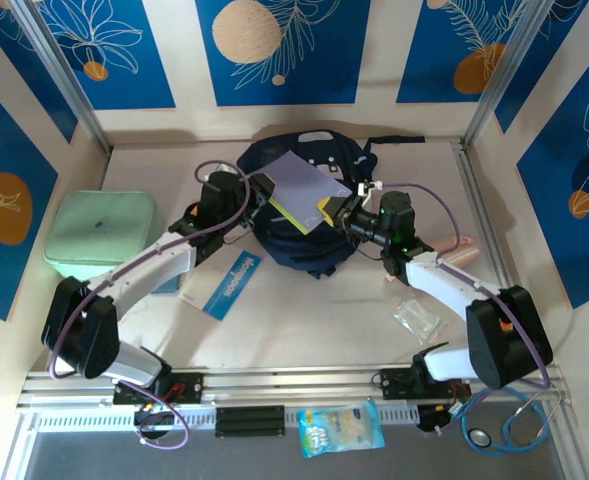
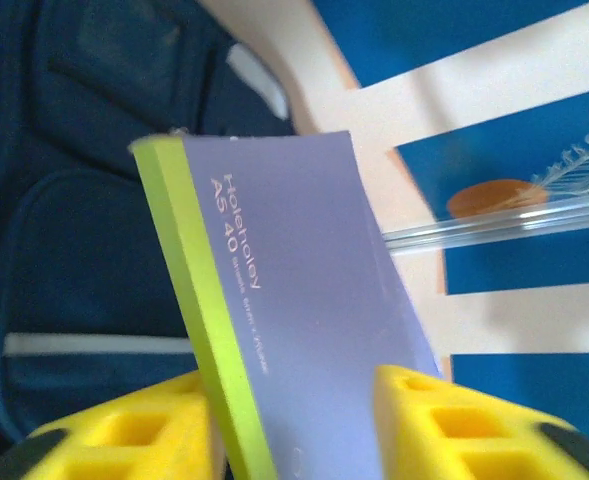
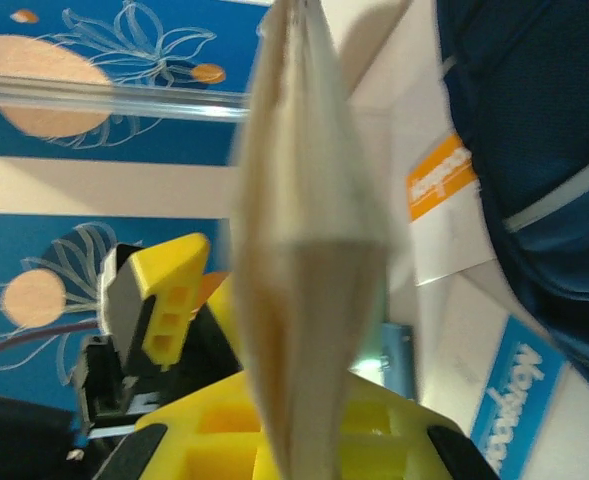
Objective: Pack the student bag
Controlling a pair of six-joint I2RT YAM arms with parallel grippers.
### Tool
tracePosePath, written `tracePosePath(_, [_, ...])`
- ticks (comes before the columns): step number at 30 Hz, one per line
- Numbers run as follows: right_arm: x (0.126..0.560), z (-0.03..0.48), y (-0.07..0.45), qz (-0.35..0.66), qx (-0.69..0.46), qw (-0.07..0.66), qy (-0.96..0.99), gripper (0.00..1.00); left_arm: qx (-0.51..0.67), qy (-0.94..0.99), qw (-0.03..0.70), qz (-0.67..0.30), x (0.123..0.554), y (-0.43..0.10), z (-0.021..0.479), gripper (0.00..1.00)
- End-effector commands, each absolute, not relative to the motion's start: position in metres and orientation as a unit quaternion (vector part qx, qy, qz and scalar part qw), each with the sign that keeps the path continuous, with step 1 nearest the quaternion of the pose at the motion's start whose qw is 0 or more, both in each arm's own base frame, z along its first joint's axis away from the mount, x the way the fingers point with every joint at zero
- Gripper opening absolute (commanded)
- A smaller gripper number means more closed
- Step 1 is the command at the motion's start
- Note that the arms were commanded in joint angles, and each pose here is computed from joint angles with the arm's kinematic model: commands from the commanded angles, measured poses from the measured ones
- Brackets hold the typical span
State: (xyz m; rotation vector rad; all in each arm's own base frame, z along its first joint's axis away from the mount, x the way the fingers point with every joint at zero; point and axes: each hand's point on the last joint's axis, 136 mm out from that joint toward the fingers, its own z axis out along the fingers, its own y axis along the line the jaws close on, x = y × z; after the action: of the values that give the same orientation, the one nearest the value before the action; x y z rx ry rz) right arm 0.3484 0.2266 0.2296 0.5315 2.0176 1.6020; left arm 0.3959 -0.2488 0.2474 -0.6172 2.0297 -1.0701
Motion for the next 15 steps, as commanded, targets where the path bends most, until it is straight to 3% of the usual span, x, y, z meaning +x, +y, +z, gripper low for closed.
tracePosePath(1, [0.350,0.239,0.198,0.509,0.174,0.324,0.778,0.00,-0.146,0.855,0.371,-0.333,0.388,-0.247,0.234,0.62])
tracePosePath(3, [0.348,0.238,0.177,0.468,0.182,0.343,0.794,0.00,-0.095,0.878,0.361,-0.299,0.385,-0.250,0.219,0.70])
tracePosePath(13, [0.326,0.239,0.085,0.370,0.242,0.384,0.811,0.00,0.227,0.902,0.346,-0.123,0.381,-0.310,0.181,0.94])
tracePosePath(15, [0.320,0.237,0.073,0.357,0.254,0.386,0.812,0.00,0.296,0.890,0.333,-0.098,0.378,-0.329,0.170,0.95])
